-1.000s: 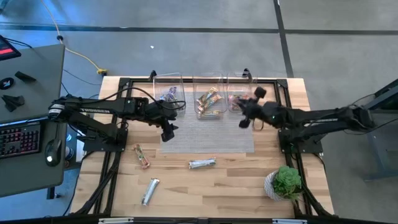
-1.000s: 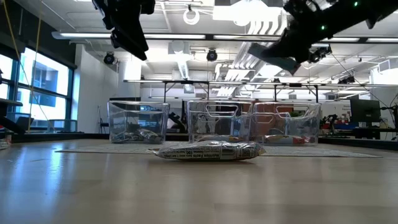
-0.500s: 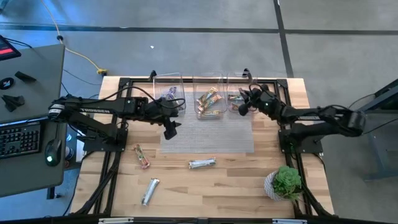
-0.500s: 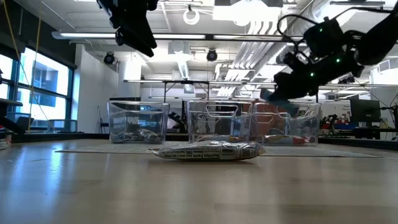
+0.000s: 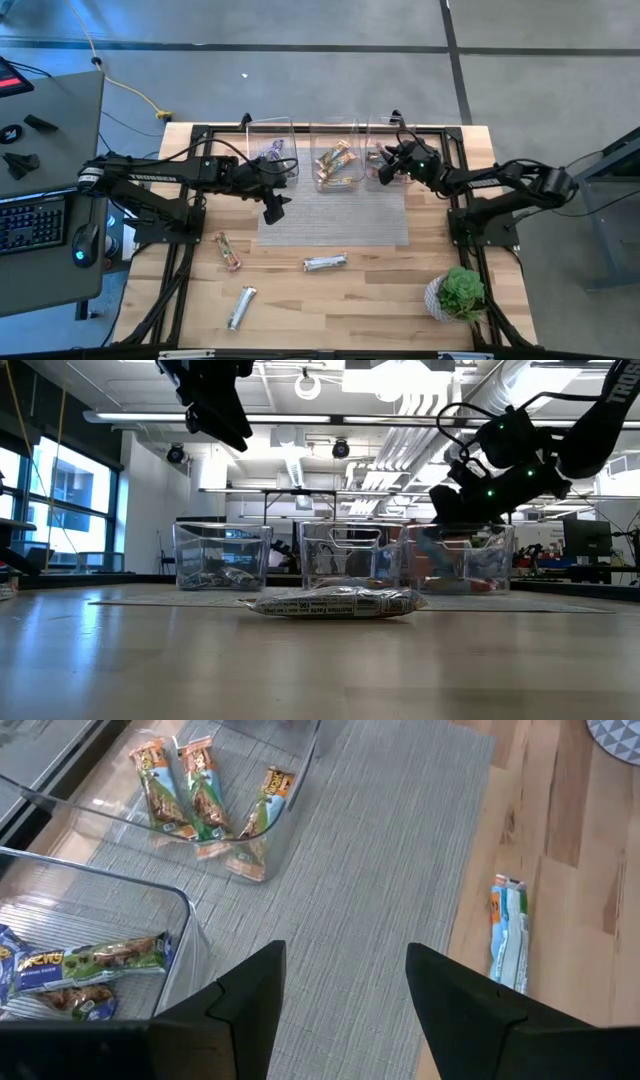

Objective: Pick and place Granola Bars by type
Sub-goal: Put the red granola bar into the right transparent bin

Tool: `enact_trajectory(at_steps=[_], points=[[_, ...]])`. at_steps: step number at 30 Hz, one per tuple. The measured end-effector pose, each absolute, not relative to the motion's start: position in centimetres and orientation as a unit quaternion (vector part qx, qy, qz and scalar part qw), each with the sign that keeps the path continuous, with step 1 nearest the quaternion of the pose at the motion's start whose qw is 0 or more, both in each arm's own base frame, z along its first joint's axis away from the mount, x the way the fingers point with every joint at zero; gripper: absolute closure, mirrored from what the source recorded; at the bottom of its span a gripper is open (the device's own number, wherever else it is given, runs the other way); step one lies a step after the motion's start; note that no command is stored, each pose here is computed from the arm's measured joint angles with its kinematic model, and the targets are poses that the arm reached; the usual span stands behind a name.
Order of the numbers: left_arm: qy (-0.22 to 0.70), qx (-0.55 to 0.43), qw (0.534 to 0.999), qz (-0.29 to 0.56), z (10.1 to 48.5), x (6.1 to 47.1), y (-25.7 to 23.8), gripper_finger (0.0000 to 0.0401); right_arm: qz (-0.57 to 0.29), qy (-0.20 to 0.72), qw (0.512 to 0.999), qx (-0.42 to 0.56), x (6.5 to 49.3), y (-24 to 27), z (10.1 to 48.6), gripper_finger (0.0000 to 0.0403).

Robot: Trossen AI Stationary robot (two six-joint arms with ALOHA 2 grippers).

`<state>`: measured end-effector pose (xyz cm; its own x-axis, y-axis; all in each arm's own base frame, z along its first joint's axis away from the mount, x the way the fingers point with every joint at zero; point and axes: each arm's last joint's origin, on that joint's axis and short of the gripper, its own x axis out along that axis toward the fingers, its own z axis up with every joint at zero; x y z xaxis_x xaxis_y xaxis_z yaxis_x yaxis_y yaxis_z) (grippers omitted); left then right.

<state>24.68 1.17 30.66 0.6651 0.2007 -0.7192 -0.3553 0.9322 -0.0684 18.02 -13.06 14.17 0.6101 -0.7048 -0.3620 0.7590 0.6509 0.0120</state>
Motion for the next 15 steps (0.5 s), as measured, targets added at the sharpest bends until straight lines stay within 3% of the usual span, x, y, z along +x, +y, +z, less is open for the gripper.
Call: enact_trajectory(at_steps=[8, 15], points=[[0.379, -0.102, 0.907, 0.153, 30.7, 24.7, 1.2, 0.0199, -0.401, 0.082, 0.912, 0.023, 17.9, -12.8, 17.0, 0.0284], [0.380, -0.102, 0.906, 0.153, 30.7, 24.7, 1.2, 0.0199, -0.252, -0.026, 0.967, 0.029, 18.3, -10.2, 20.5, 0.0286]])
